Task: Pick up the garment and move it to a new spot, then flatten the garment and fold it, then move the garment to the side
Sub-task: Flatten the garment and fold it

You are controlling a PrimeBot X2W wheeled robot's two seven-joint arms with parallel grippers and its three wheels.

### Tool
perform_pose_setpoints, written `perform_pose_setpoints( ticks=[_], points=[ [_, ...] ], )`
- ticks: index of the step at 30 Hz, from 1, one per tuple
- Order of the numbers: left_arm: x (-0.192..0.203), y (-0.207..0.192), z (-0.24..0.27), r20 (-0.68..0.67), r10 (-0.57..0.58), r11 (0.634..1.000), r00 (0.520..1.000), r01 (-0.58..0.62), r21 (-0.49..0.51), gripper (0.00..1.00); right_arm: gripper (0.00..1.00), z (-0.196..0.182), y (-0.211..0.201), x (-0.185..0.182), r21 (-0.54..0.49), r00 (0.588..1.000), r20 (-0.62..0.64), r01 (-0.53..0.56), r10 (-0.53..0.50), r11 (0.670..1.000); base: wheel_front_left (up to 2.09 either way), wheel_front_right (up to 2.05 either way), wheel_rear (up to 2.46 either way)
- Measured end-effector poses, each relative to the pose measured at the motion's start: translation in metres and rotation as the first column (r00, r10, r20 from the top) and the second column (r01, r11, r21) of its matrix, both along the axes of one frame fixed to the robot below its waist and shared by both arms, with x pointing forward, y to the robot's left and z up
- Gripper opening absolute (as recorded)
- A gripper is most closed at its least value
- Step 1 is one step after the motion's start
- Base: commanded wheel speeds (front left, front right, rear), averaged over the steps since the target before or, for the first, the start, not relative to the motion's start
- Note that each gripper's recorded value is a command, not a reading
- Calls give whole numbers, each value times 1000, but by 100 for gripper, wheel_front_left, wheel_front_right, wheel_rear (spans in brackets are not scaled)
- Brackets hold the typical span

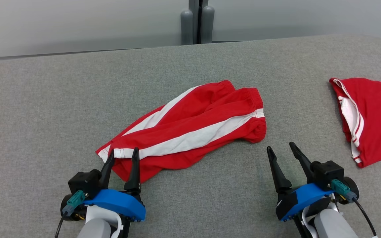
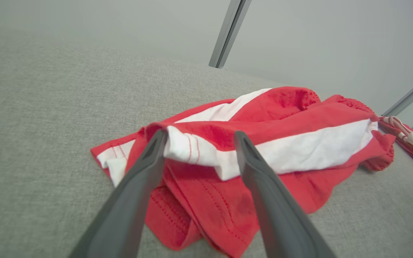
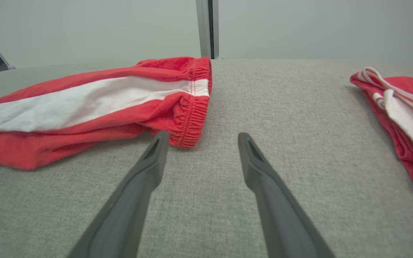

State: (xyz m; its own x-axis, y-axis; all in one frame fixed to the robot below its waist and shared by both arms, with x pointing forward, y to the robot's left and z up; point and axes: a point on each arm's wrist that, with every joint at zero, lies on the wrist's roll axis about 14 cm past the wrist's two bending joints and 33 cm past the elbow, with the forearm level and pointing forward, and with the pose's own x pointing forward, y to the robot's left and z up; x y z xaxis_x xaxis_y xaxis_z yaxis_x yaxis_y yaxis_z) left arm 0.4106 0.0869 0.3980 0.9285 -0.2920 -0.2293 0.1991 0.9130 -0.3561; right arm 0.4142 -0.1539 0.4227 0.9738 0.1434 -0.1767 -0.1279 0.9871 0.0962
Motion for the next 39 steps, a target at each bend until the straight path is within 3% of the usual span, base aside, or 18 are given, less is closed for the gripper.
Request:
perform_pose_setpoints(
  ticks=[3,5,6,9,11,13,14,15,25,33,39],
  points=[
    [1,0,2,6,1,1000,1000,-1,-1,96,100,0,1,0,3,1000,-1,-1,1,1000,0,0,0],
    [0,0,1,4,1,1000,1000,-1,0,80,100,0,1,0,4,1000,-2,-2,2,1000,0,0,0],
    [0,1,0,-1,2,1000,1000,-2,2,77,100,0,1,0,4,1000,-2,-2,2,1000,0,0,0],
    [-2,3,-4,-13,7,1000,1000,-7,5,44,100,-1,1,0,5,1000,-3,-2,2,1000,0,0,0],
    [-3,5,-7,-22,12,1000,1000,-12,7,41,100,-1,1,0,5,1000,-3,-3,3,1000,0,0,0],
    [-4,6,-10,-33,14,1000,999,-14,9,25,100,1,2,3,6,1000,3,-3,3,1000,0,0,0],
    [-4,6,-11,-36,14,1000,999,-13,10,7,100,3,2,5,7,1000,9,-3,3,1000,0,0,0],
    [-5,5,-12,-38,13,1000,999,-12,10,0,100,4,2,7,11,1000,13,-2,2,1000,0,0,0],
    [-6,9,-20,-65,24,1000,998,-24,11,0,100,10,1,33,43,1000,24,10,-11,999,0,0,0],
    [-3,23,-23,-68,60,998,996,-59,25,0,100,3,20,58,134,1000,-22,-8,11,991,0,0,0],
    [-1,34,-28,-75,89,995,993,-86,46,0,100,-13,20,69,106,997,-76,-25,33,994,0,0,0]
  ],
)
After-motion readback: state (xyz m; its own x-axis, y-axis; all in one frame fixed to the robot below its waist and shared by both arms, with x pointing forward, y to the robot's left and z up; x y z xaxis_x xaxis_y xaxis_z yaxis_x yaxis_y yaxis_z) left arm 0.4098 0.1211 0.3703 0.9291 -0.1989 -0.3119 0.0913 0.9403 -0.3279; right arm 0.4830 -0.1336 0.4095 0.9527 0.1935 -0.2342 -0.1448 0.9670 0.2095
